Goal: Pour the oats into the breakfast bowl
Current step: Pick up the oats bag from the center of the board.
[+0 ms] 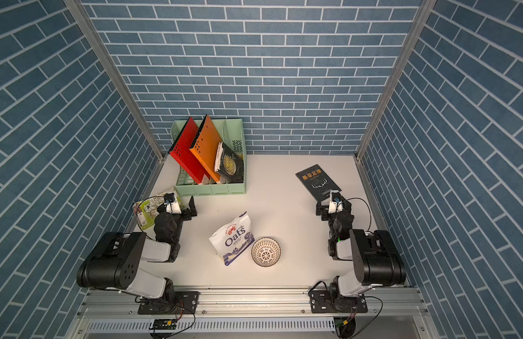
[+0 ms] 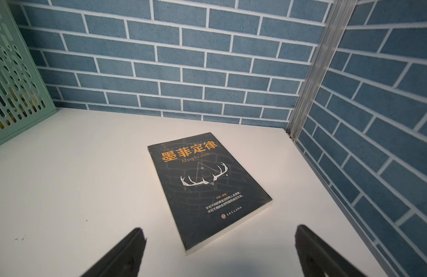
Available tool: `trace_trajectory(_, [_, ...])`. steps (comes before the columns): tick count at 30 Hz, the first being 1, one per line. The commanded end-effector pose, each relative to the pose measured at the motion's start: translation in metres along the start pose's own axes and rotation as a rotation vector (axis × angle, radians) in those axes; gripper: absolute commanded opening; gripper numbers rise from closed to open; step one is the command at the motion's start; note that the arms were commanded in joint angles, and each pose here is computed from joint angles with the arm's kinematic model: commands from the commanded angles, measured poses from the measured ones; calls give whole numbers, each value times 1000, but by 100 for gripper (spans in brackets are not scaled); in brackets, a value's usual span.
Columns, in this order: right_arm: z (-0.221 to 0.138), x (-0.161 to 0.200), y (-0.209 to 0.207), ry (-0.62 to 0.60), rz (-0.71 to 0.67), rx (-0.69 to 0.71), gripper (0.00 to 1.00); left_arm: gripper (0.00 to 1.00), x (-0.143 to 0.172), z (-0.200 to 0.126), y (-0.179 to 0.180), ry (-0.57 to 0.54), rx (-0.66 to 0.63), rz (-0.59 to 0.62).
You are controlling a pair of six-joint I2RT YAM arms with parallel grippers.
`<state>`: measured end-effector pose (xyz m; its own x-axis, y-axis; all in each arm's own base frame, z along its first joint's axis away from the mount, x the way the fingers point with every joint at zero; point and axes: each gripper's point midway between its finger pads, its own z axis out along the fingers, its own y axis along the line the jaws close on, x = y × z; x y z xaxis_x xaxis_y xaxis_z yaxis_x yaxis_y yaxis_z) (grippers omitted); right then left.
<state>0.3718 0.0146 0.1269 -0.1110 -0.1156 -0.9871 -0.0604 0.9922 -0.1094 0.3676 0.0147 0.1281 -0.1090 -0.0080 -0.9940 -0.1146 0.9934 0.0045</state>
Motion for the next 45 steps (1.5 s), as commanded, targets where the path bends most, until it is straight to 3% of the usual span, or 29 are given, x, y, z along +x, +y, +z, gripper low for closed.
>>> trace_trajectory(1, [1, 2, 0, 5, 20, -4, 100, 100, -5, 2, -3, -13, 11, 3])
trace_trajectory(13, [2, -1, -3, 5, 27, 16, 100, 100, -5, 2, -4, -13, 15, 3])
trace_trajectory(18, [8, -20, -11, 82, 43, 38, 100, 100, -7, 1, 2, -21, -16, -12])
trace_trajectory(23, [-10, -59, -16, 112, 171, 52, 100, 99, -39, -17, 11, -79, -63, -30])
trace_trajectory(25, [-20, -73, -15, 129, 253, 43, 100, 99, -58, -23, 17, -75, -97, -118])
trace_trajectory(29, [-38, -92, 9, 183, 356, -97, 100, 99, -103, -31, -23, 10, 104, -303])
trace_trajectory(31, [-44, -97, 19, 209, 367, -156, 100, 99, -122, -45, -57, 65, 245, -331])
trace_trajectory(36, [-49, -97, 21, 274, 325, -170, 100, 98, -144, -99, -123, 244, 484, -208])
trace_trajectory(39, [-47, -99, 20, 286, 309, -169, 100, 91, -141, -137, -153, 351, 615, -156])
trace_trajectory(45, [-41, -101, 21, 291, 310, -176, 100, 86, -103, -172, -183, 518, 680, -5])
